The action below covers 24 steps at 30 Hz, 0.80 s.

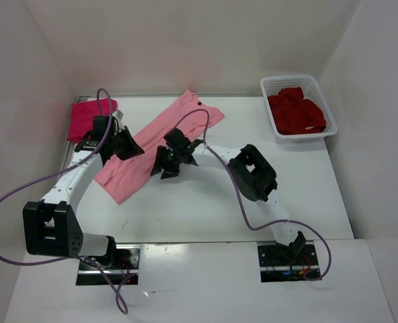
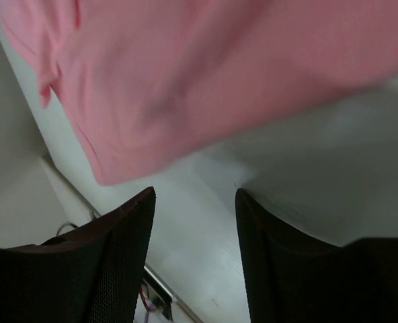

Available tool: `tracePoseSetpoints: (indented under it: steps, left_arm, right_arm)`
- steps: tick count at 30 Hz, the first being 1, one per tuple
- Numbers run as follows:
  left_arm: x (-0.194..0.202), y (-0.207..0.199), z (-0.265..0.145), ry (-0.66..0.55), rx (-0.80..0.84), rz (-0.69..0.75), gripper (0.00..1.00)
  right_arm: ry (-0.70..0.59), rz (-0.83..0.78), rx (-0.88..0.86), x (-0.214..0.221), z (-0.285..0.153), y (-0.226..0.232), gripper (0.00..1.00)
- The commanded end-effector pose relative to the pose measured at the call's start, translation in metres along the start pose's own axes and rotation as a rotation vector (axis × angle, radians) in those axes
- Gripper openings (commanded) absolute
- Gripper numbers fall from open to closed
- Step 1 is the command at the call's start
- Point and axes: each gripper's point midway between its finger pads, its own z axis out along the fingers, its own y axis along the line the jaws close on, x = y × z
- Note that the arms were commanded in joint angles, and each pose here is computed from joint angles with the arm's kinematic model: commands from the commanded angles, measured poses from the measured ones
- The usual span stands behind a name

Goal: Fold and stack the t-shirts
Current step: Rotate the tshirt 90 degrees

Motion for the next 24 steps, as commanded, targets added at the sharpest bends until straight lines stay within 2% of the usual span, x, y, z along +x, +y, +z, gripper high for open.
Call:
tracePoseSetpoints:
  steps: [1,4,5,6,8,9,11,15,16,17,18,19,20,21,22,24]
  left_arm:
    - [-0.006,-0.002,0.001,-0.03,0.015,0.033,0.04]
    - [0.0,0.002,0.001,-0.022,0.01,0.031,0.04]
    - [-0.002,0.001,0.001,-0.03,0.015,0.033,0.06]
    - [0.002,0.004,0.002,-0.021,0.01,0.03,0.06]
    - [0.005,0.005,0.001,-0.02,0.009,0.03,0.06]
    - [0.005,0.005,0.001,-0.02,0.009,0.03,0.06]
    - [0.005,0.005,0.001,-0.02,0.009,0.03,0.08]
    - [0.013,0.014,0.01,0.009,-0.009,0.03,0.1]
    - [0.016,0.014,0.014,0.029,-0.004,0.026,0.11]
    - [0.019,0.017,0.018,0.044,-0.013,0.021,0.12]
    - [0.022,0.014,0.021,0.051,-0.007,0.03,0.13]
    - [0.023,0.013,0.022,0.052,-0.009,0.047,0.15]
    - [0.027,0.011,0.028,0.072,-0.01,0.053,0.16]
    - [0.034,0.007,0.031,0.092,-0.004,0.066,0.16]
    - [0.036,0.004,0.031,0.097,0.001,0.073,0.18]
    - [0.046,0.002,0.037,0.127,0.001,0.085,0.21]
  right_arm:
    - [-0.163,0.023,-0.057,-0.044,0.004,0.035,0.58]
    - [-0.209,0.098,-0.006,-0.054,0.017,0.02,0.58]
    - [-0.21,0.108,0.008,-0.049,0.023,0.017,0.54]
    - [-0.236,0.131,0.022,-0.055,0.026,0.015,0.41]
    - [-0.225,0.149,0.038,-0.054,0.037,0.007,0.24]
    - [-0.215,0.154,0.056,-0.05,0.04,0.001,0.11]
    - [-0.212,0.137,0.081,-0.049,0.04,-0.005,0.0]
    - [-0.205,0.123,0.081,-0.048,0.006,-0.027,0.0]
    - [-0.164,0.136,0.121,-0.031,-0.001,-0.055,0.0]
    - [-0.213,0.129,0.099,-0.048,-0.031,-0.053,0.0]
    - [-0.212,0.123,0.103,-0.047,-0.045,-0.062,0.0]
    - [-0.17,0.112,0.161,-0.028,-0.054,-0.095,0.0]
    - [-0.185,0.097,0.141,-0.03,-0.078,-0.093,0.0]
    - [-0.188,0.127,0.174,-0.034,-0.096,-0.118,0.0]
    - [-0.152,0.123,0.212,-0.017,-0.105,-0.143,0.0]
    - [-0.152,0.154,0.242,-0.01,-0.132,-0.167,0.0]
